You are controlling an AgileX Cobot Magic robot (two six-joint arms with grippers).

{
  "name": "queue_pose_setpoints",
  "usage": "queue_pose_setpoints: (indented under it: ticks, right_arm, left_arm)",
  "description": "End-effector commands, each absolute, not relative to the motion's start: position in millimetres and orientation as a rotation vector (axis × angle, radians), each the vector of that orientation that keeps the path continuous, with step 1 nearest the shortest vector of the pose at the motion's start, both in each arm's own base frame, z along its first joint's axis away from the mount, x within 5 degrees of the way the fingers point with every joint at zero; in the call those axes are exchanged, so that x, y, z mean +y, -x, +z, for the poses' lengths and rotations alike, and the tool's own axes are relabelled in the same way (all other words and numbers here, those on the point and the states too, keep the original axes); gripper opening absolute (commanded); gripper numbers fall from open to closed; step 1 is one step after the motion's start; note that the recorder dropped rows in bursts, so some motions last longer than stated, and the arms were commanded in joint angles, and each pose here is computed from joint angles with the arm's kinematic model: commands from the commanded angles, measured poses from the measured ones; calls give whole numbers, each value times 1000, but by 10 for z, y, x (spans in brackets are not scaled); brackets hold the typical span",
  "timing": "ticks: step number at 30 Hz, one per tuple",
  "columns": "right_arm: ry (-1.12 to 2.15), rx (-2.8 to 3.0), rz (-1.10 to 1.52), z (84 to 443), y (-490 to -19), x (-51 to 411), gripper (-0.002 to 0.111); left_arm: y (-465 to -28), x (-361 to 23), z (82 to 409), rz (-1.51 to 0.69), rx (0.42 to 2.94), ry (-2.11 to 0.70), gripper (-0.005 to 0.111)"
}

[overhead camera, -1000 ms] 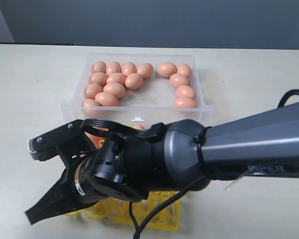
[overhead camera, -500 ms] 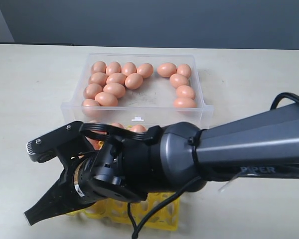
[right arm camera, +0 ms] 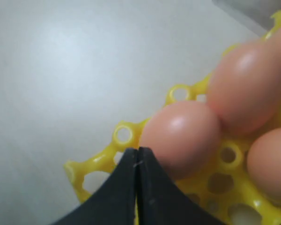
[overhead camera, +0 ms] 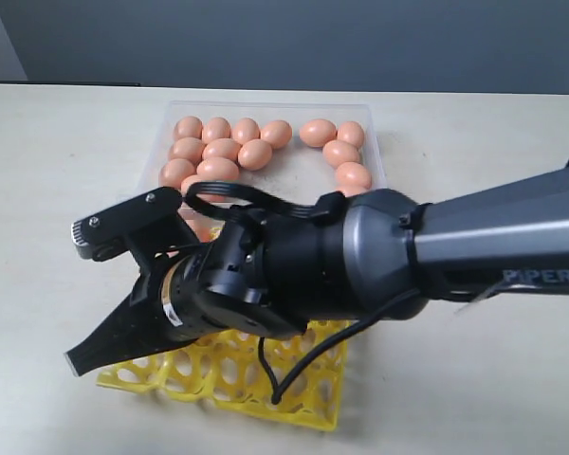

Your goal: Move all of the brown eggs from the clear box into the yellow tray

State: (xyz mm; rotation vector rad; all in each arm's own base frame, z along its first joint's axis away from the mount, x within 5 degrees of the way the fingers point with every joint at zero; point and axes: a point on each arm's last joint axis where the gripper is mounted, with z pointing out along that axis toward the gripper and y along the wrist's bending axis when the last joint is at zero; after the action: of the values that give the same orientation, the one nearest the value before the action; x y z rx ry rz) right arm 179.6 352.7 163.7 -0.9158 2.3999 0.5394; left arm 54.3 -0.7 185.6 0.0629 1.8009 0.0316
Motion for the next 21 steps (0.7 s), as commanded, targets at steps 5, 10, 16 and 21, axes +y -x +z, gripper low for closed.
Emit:
queue_pose_setpoints:
  ticks: [5,10,16,21]
  right_arm:
    - [918,2307,575,1940,-1816,3486,0]
    - [961,2233,551,2055,-1855,3449,0]
    - [717,2252,550,2109,-2400,3137,0]
    - [519,2239,457,2314,-3001,2729,3]
  left_arm:
    - [-542,-5,1853,34,1792,-58,0]
    - [-542,-5,1853,34,1792,-58,0]
    - [-542,-5,1853,34,1792,-58,0]
    - [-542,-5,1853,34,1792,-58,0]
